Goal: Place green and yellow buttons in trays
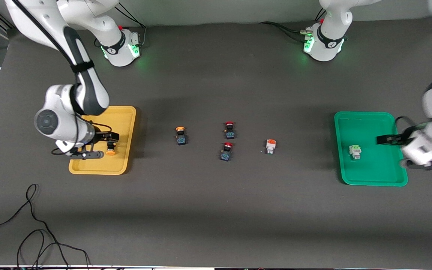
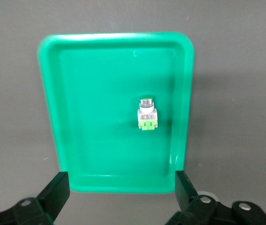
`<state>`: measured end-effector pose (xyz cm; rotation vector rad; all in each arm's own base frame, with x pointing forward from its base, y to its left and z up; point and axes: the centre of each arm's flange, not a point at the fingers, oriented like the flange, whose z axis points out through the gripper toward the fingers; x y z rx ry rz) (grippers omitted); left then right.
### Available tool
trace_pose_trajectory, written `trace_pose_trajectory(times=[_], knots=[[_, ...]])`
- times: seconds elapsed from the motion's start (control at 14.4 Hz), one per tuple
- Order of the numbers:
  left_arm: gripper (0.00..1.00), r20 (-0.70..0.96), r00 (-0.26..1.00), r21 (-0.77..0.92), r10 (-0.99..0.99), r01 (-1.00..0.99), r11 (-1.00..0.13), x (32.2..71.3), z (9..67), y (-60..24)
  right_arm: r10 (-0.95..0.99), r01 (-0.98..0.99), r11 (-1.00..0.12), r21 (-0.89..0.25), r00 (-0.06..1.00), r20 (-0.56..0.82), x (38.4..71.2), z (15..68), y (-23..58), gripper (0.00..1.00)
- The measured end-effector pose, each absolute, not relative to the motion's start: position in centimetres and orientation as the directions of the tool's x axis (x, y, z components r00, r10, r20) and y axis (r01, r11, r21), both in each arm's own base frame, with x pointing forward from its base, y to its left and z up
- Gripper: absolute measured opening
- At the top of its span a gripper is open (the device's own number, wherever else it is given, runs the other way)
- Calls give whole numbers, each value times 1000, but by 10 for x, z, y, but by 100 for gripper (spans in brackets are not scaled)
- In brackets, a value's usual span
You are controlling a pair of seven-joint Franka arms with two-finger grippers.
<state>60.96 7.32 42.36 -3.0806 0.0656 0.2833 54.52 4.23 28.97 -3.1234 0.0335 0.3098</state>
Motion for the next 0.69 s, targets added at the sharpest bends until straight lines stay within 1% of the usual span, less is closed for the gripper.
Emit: trace_pose_trajectory(times=[0.07,0.14,0.21,0.35,0.49,0.62,0.69], knots=[[100,-177,983,-41,-52,-60,-997,610,434,64,-45,-49,-999,-14,977,-208,549,312,52,100],[100,-183,981,-35,-69,-77,-996,611,431,46,-69,-77,-997,-30,974,-214,553,334,70,100],[100,-192,978,-27,-76,-82,-996,612,421,20,-92,-105,-993,-50,972,-215,556,351,93,100],[100,-187,980,-24,-71,-76,-997,613,395,-56,-126,-150,-984,-99,968,-216,554,366,149,100],[100,-171,984,-44,-51,-60,-997,601,375,-150,-144,-167,-980,-107,970,-197,543,363,207,100],[100,-128,991,-55,-32,-39,-998,580,370,-235,-156,-172,-982,-84,974,-166,533,342,256,100],[100,-109,994,-55,-26,-32,-998,570,371,-265,-152,-164,-984,-67,976,-157,529,326,272,100]])
